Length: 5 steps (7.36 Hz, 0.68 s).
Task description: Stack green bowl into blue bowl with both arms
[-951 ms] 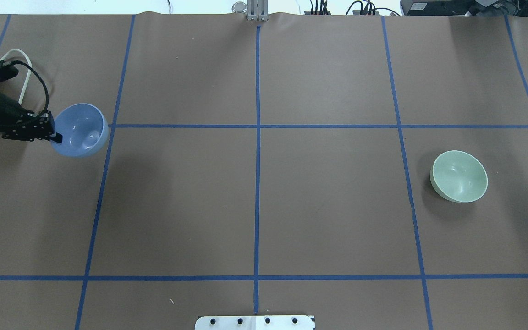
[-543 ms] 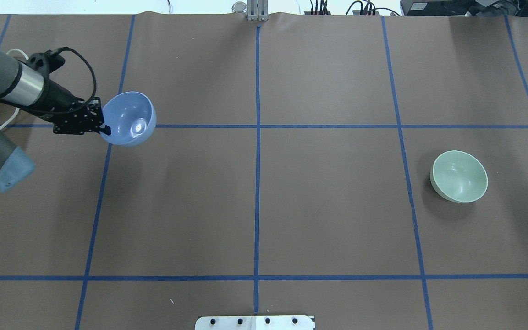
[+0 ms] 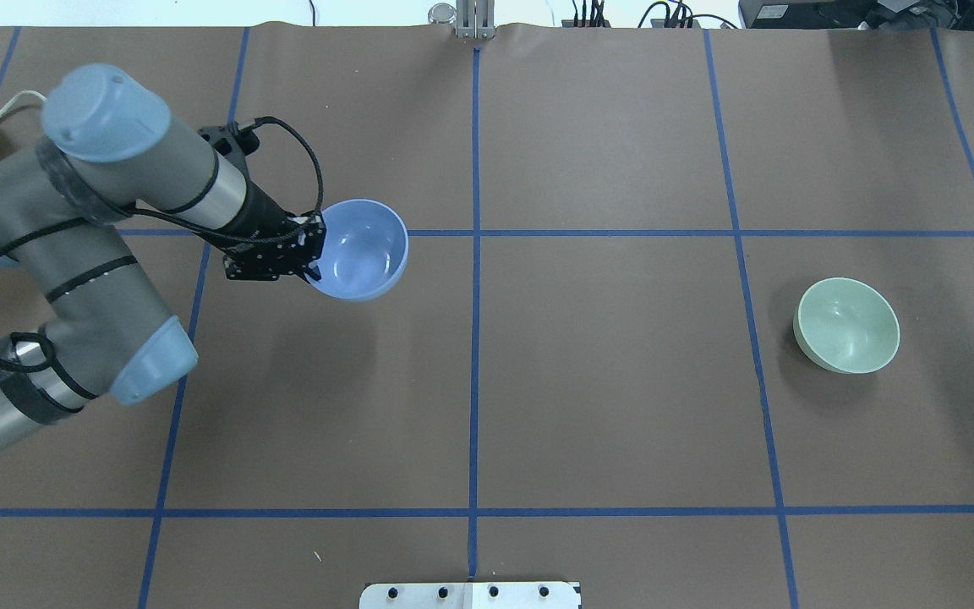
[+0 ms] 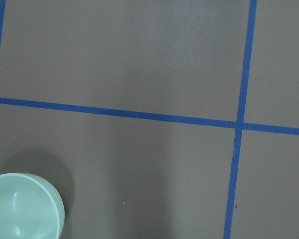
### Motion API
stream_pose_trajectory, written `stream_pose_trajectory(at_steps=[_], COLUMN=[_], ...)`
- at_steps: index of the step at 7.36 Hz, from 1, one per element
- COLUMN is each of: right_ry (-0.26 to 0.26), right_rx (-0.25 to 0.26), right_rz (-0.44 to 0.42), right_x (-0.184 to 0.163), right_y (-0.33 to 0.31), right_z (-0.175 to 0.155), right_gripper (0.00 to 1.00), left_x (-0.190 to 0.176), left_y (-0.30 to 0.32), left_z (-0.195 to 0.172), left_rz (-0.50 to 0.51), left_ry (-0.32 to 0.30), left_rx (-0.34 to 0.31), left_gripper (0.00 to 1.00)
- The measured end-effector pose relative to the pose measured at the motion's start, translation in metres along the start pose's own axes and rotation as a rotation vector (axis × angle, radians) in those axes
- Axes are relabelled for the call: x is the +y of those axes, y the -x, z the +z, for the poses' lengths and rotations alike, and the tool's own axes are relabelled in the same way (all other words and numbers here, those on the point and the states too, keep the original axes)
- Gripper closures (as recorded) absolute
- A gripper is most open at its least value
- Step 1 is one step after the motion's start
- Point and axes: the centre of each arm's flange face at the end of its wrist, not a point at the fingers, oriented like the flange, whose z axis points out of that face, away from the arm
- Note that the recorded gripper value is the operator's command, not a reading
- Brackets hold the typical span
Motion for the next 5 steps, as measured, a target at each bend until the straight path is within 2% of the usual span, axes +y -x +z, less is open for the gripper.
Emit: stream_pose_trajectory(at_steps=[3,5], right_ry=[0.011,0.01], right_rx=[-0.001,-0.012], right_rz=[0.004,-0.002], right_x=[0.001,0.004], right_y=[-0.001,0.002], right_z=[0.006,0.005], right_gripper=[0.0,0.0], left_x=[0.051,0.07], left_y=[-0.04,-0.066], left_z=[0.037,0.058], left_rz=[-0.018,-0.034], left_ry=[-0.021,-0.031], left_rx=[-0.013,-0.016], left_gripper=[0.99,0.99])
